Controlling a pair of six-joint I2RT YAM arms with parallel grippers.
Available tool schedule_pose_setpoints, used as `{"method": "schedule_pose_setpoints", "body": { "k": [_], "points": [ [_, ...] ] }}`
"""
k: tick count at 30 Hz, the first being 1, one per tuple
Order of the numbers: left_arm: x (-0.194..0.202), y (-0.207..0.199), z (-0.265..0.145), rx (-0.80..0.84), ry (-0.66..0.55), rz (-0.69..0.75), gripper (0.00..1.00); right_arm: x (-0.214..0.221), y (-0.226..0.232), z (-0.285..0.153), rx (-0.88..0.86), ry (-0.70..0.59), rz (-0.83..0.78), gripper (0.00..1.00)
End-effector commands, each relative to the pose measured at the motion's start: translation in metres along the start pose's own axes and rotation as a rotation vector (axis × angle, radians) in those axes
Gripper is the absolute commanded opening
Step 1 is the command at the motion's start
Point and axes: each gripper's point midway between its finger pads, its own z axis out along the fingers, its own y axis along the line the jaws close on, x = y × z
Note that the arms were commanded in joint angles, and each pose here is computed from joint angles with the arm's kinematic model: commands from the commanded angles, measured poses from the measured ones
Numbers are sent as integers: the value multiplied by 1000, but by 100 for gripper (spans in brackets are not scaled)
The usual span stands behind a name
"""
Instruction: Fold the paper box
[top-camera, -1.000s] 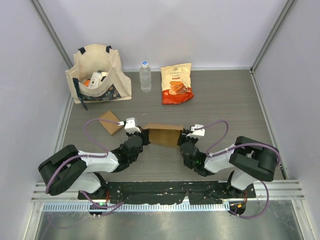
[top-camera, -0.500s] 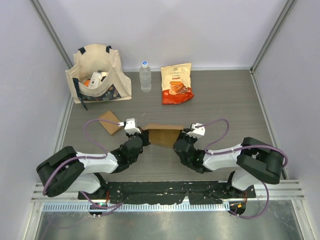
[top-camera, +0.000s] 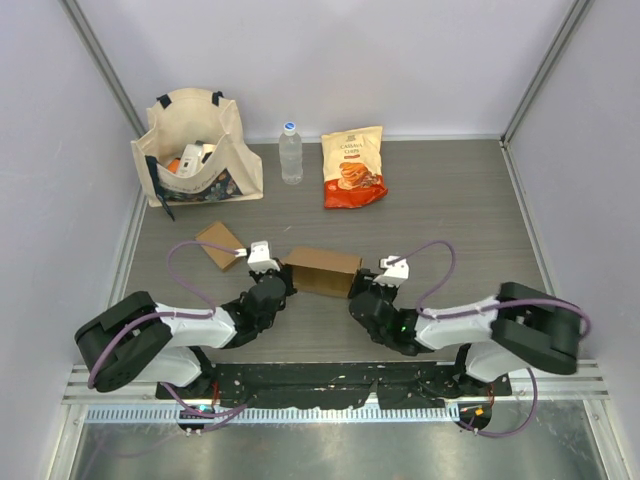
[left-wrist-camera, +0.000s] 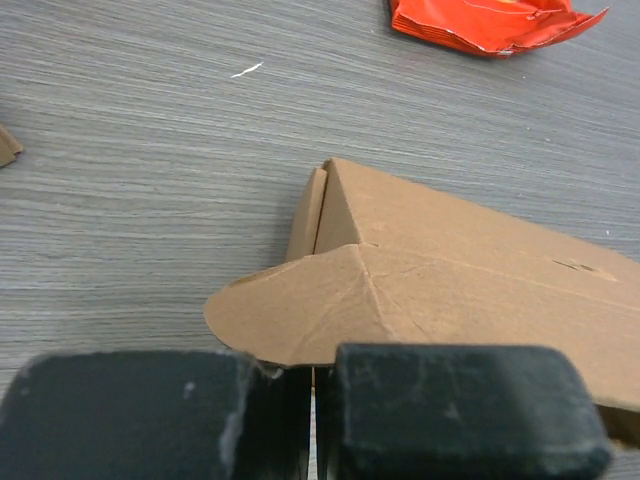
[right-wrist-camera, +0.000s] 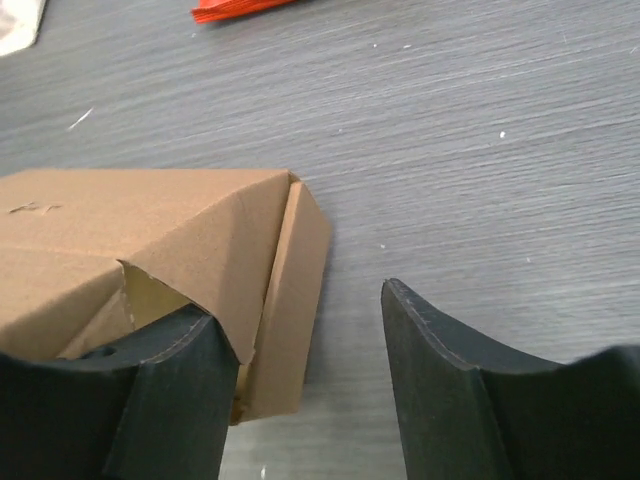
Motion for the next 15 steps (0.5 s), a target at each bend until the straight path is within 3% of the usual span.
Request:
{"method": "schedule_pose_setpoints", "body": {
  "k": [1,2,4,8,11,15],
  "points": [
    [10,33,-4,-113,18,81,0,-9,-18,-31,29,146,-17,63],
    [10,32,-5,-113,20,82,0,-2,-35,-41,53,209,-79,63],
    [9,30,-5,-109,19,79,0,-6,-41,-59,-12,271,-34,66],
    [12,29,-5,-117,31,89,0,21,-39,-108,-245,542,-22,68],
    [15,30,-5,-131,36,108,0,19,-27,-136,-383,639,74,70],
    [13,30,-6,-141,27,106,0,-46,-1,-137,-414,515,410,71]
  ]
}}
